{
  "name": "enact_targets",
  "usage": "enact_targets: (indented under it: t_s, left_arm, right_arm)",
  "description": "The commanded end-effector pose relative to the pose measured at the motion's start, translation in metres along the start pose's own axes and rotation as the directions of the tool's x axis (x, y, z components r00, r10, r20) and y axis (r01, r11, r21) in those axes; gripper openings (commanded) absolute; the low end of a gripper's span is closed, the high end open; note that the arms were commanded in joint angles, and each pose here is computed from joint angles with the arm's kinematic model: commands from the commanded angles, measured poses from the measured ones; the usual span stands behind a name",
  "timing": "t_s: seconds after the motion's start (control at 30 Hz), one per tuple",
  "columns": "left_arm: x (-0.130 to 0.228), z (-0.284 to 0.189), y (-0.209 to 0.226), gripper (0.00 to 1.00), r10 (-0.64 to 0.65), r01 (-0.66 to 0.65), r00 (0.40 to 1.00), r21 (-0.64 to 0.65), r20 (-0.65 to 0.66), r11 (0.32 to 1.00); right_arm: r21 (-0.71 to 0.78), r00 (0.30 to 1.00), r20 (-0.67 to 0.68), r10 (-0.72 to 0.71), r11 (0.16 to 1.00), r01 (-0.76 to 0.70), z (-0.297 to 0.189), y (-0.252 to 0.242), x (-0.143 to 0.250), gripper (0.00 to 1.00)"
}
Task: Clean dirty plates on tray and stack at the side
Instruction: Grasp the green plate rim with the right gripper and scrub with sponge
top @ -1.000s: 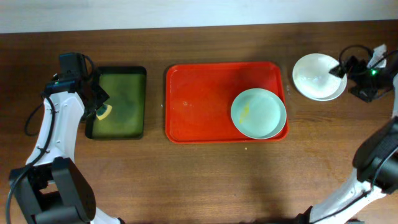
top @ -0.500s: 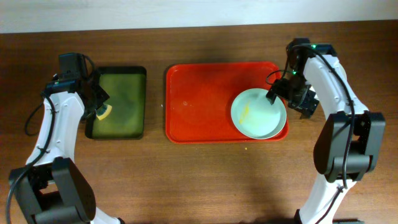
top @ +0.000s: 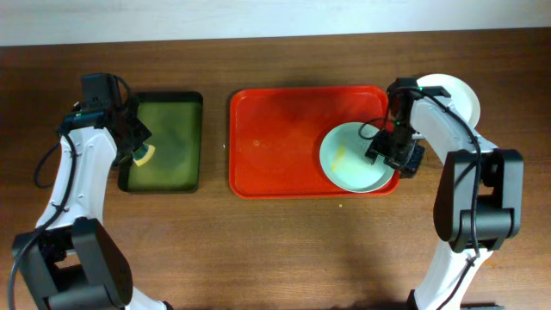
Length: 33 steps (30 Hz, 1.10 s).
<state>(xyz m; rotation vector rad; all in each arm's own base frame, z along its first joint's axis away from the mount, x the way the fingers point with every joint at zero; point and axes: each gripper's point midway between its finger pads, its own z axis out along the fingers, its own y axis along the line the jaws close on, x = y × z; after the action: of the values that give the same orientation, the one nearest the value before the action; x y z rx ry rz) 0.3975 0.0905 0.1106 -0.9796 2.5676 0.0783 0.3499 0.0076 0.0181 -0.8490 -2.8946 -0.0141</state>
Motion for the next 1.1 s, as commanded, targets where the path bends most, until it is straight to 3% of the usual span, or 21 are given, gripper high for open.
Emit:
enact_targets:
  t_s: [0.0,0.13,0.17,0.23,0.27,0.33,0.4,0.57,0.67,0.77,0.8,0.87,1.0,1.07]
  left_arm:
    - [0.001,0.004,0.002,0.00,0.011,-0.011,1.000,-0.009,-0.008,1.000]
    - [0.001,0.004,0.002,0.00,0.011,-0.011,1.000,-0.009,-0.008,1.000]
    - [0.001,0.004,0.002,0.00,0.011,-0.011,1.000,-0.009,-0.007,1.000]
    - [0.001,0.004,0.002,0.00,0.011,-0.011,1.000,-0.009,-0.007,1.000]
    - [0.001,0.004,0.002,0.00,0.011,-0.011,1.000,-0.009,-0.007,1.000]
    - [0.001,0.004,0.002,0.00,0.011,-0.011,1.000,-0.009,-0.007,1.000]
    - [0.001,0.004,0.002,0.00,0.011,-0.011,1.000,-0.009,-0.007,1.000]
    - [0.001,0.004,0.002,0.00,0.011,-0.011,1.000,-0.009,-0.007,1.000]
    - [0.002,0.004,0.002,0.00,0.011,-0.011,1.000,-0.006,-0.009,1.000]
    - [0.002,0.004,0.002,0.00,0.011,-0.011,1.000,-0.006,-0.009,1.000]
    - [0.002,0.004,0.002,0.00,0.011,-0.011,1.000,-0.006,-0.009,1.000]
    - [0.002,0.004,0.002,0.00,0.011,-0.011,1.000,-0.006,-0.009,1.000]
    - [0.002,0.004,0.002,0.00,0.011,-0.011,1.000,-0.006,-0.009,1.000]
    - [0.002,0.004,0.002,0.00,0.011,-0.011,1.000,-0.006,-0.009,1.000]
  right_arm:
    - [-0.042,0.999,-0.024,-0.045,0.998,0.044,0.005,0.009,0.005,0.58]
    - [-0.036,0.999,-0.007,-0.045,0.998,0.044,0.016,0.007,0.004,0.56]
    - [-0.043,0.999,-0.012,-0.046,0.998,0.045,0.016,0.008,0.005,0.53]
    - [-0.095,0.993,-0.006,-0.115,0.989,0.114,0.016,0.020,0.006,0.35]
    - [-0.153,0.983,0.011,-0.184,0.971,0.183,0.015,0.035,0.006,0.34]
    - [-0.281,0.955,0.070,-0.289,0.913,0.297,0.009,0.070,0.006,0.35]
    - [-0.358,0.907,0.166,-0.388,0.833,0.422,-0.001,0.104,0.005,0.46]
    - [-0.186,0.875,0.268,-0.403,0.870,0.457,-0.005,0.096,-0.022,0.55]
    - [-0.116,0.742,0.364,-0.564,0.763,0.636,-0.010,0.105,-0.035,0.57]
    - [-0.099,0.698,0.418,-0.581,0.735,0.671,-0.010,0.115,-0.046,0.56]
    - [-0.096,0.691,0.426,-0.584,0.730,0.677,-0.009,0.117,-0.048,0.56]
    - [-0.091,0.682,0.431,-0.591,0.723,0.685,-0.007,0.118,-0.050,0.45]
    - [-0.092,0.682,0.413,-0.604,0.717,0.691,0.008,0.119,-0.051,0.44]
    - [-0.094,0.690,0.392,-0.608,0.720,0.688,0.017,0.117,-0.050,0.37]
